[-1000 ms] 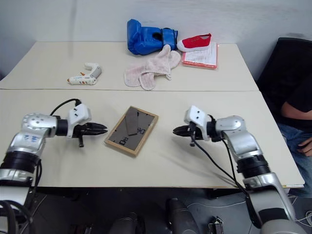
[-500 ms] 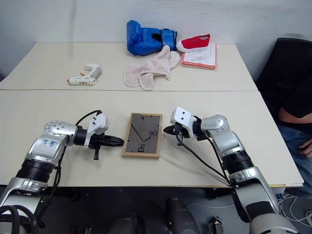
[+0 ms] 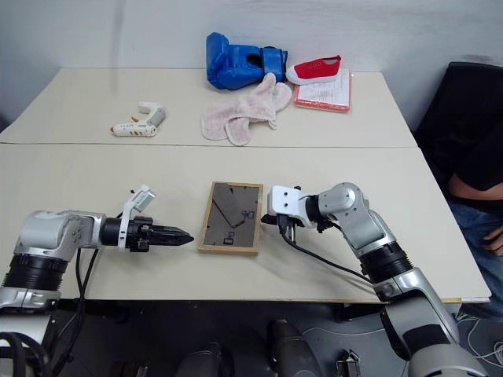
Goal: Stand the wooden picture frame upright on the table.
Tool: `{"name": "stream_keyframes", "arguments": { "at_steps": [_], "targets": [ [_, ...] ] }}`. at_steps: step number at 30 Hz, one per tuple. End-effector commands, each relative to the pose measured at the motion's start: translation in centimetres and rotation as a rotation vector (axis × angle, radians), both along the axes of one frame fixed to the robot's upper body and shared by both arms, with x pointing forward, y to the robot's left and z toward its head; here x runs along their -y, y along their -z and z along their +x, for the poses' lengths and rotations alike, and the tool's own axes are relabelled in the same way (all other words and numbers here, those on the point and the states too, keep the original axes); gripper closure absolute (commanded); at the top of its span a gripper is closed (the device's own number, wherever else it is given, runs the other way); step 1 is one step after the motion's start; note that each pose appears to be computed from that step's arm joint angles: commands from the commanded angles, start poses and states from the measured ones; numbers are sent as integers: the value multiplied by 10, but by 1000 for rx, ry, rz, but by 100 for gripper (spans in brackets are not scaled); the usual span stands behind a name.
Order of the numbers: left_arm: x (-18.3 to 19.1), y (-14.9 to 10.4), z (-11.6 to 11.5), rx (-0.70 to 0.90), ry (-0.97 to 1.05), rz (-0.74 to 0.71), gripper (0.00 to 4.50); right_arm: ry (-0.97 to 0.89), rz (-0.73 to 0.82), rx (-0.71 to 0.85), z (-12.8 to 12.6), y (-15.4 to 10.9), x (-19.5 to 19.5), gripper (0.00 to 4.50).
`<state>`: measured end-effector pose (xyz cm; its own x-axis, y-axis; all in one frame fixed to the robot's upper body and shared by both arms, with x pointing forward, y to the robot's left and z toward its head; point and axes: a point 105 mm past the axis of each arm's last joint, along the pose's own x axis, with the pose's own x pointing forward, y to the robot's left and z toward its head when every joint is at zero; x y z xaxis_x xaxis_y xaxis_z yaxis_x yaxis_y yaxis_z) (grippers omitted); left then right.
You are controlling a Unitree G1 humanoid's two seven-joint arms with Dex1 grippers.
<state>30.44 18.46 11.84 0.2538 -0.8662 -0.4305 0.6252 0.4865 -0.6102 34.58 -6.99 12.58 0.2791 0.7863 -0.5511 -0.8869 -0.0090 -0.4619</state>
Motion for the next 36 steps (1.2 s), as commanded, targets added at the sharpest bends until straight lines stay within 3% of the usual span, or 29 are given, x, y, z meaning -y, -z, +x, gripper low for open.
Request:
{"name": "stream_keyframes", "arguments": {
  "at_steps": [1,2,12,18,21,28,30,33,36],
  "targets": [
    [12,-3,-3,-17,26,-25,38,-21,-16,60,-1,-6,-3,450],
    [16,-3,-4,-22,38,-31,5,-22,-22,67,-1,-5,-3,450],
    [57,20,-7,-90,116,0,2,-15,-12,81,1,-2,-8,450],
    [75,-3,2,-71,104,-105,2,-11,0,81,0,-2,-9,450],
    [74,-14,6,-53,79,-143,59,-9,5,79,-1,-2,-8,450],
    [60,-35,5,9,66,-195,278,33,67,61,-5,-11,-1,450],
    [57,-42,4,47,67,-207,322,68,118,30,-6,-20,5,450],
    [57,-51,2,80,70,-232,323,92,193,-77,-18,-40,19,394],
    [59,-56,-1,110,78,-238,323,76,241,-162,-31,-59,25,296]
  ]
}}
